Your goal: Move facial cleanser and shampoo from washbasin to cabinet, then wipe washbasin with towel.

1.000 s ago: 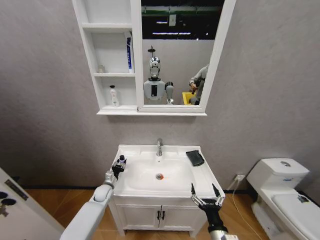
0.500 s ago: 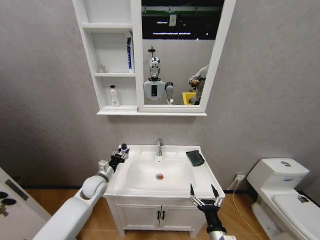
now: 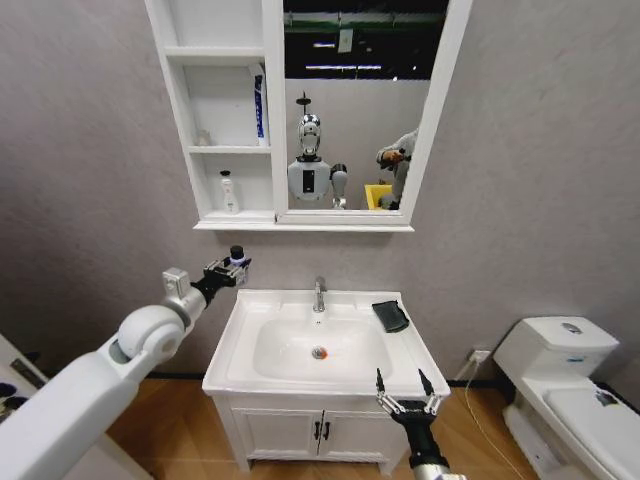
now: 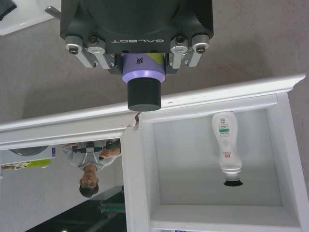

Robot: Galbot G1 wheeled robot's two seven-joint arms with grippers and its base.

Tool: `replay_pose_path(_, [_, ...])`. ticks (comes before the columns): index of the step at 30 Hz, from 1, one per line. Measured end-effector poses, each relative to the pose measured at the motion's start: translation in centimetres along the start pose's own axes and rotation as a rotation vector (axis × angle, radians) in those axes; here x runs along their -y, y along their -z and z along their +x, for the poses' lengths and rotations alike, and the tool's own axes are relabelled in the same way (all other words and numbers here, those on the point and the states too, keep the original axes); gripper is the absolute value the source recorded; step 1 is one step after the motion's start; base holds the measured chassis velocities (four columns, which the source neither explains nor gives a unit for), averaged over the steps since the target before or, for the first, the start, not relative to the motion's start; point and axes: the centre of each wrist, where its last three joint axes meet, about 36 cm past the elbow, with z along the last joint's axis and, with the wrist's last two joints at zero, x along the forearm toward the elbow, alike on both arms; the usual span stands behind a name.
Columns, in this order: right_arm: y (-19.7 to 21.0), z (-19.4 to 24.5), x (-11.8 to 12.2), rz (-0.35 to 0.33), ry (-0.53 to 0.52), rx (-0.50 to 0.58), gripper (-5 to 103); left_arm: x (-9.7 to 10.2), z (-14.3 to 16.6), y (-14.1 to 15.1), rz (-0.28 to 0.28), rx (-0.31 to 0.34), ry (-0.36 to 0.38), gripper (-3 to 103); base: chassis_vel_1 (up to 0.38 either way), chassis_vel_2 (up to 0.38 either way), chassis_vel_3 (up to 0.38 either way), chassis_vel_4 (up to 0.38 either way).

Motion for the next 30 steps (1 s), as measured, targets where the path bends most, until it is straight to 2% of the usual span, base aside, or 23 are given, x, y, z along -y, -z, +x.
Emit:
replay_pose_path(4, [-0.2,0.2,0.1,0.001,-0.006,0.002,100,-0.6,-1.3,2.3,0.01,-0.024,-0.006,43,0.0,0.0,0.0,0.0])
replay_pose_path(9, [-0.2,0.1,0.2,-0.001,-0.009,0.006,100,-1.0,-3.0,3.8,0.026,-0.028,0.011,43,0.0,0.0,0.0,0.0])
replay_pose_path(15, [0.2,-0.3,0.7,0.007,-0.015,0.026,100,-2.4,-7.3,6.1,0.073,-0.013,0.058,43,0.0,0.0,0.0,0.0])
replay_pose_path(19, [0.2,-0.3,1.3,0.008,-0.024,0.029,100,-2.6,-9.7,7.7,0.09,-0.002,0.068,43,0.0,0.0,0.0,0.0])
replay_pose_path(26, [0.0,-0.5,1.5,0.001,-0.038,0.034,100,-2.8,-13.2,9.6,0.086,0.006,0.059,43,0.0,0.0,0.0,0.0])
replay_pose_path(30, [-0.3,-0.4,1.6,-0.002,-0.043,0.031,100,-3.0,-14.3,10.3,0.08,0.006,0.059,43,0.0,0.0,0.0,0.0])
